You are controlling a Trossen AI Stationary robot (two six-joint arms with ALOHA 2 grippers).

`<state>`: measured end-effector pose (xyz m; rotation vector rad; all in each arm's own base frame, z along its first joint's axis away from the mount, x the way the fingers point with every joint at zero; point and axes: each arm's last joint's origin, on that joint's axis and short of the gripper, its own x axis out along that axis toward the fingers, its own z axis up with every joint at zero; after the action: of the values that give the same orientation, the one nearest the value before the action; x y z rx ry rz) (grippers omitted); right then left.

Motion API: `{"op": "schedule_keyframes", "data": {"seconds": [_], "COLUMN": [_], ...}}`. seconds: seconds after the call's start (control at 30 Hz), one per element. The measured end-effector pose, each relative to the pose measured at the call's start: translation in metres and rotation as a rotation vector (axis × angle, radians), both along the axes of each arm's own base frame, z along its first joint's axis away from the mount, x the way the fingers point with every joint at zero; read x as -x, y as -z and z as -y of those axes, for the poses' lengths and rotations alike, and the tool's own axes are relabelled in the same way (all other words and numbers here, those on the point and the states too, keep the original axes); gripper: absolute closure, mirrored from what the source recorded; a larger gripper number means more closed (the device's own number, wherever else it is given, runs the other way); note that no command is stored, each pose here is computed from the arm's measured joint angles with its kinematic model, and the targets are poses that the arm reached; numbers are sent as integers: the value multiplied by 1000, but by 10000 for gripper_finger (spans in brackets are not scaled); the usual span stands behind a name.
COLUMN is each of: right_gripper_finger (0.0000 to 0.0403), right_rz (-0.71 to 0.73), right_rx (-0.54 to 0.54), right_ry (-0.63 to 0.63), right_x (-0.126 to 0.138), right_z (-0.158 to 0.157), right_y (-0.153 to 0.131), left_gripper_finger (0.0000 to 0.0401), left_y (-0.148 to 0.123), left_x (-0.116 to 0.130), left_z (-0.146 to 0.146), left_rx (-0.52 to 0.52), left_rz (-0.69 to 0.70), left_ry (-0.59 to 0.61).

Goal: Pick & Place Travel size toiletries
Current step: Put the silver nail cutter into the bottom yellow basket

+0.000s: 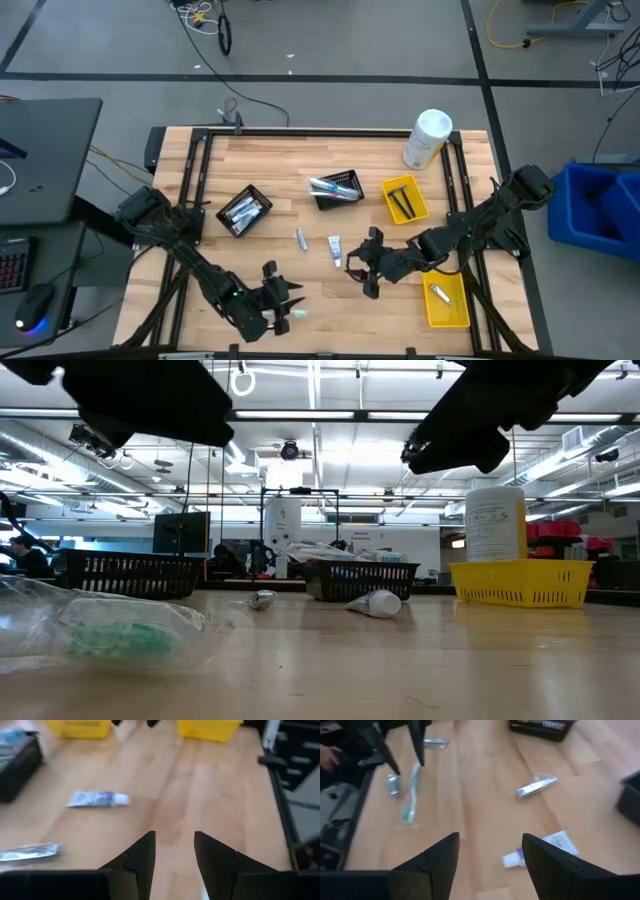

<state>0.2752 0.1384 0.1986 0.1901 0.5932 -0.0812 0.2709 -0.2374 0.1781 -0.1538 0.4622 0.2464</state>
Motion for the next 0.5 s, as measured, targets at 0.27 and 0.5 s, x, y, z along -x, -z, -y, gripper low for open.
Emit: {"op": "schedule_keyframes", "data": {"seconds": [0.27, 0.5], "right_gripper_finger": [136, 121], "right_rz": [-19, -19], "right_rx": [24, 26], "right_ry": [36, 60], "right_x": [-1, -5], "right_z": [7, 14], "right_y": [2, 2], "left_gripper_finger": [208, 175], "left_y": [0, 3], "left_x": [-14, -33], "left_z": [-20, -46], "left_rx": [27, -1], "left_rz": [-57, -143], "left_ry": [-18, 37]}}
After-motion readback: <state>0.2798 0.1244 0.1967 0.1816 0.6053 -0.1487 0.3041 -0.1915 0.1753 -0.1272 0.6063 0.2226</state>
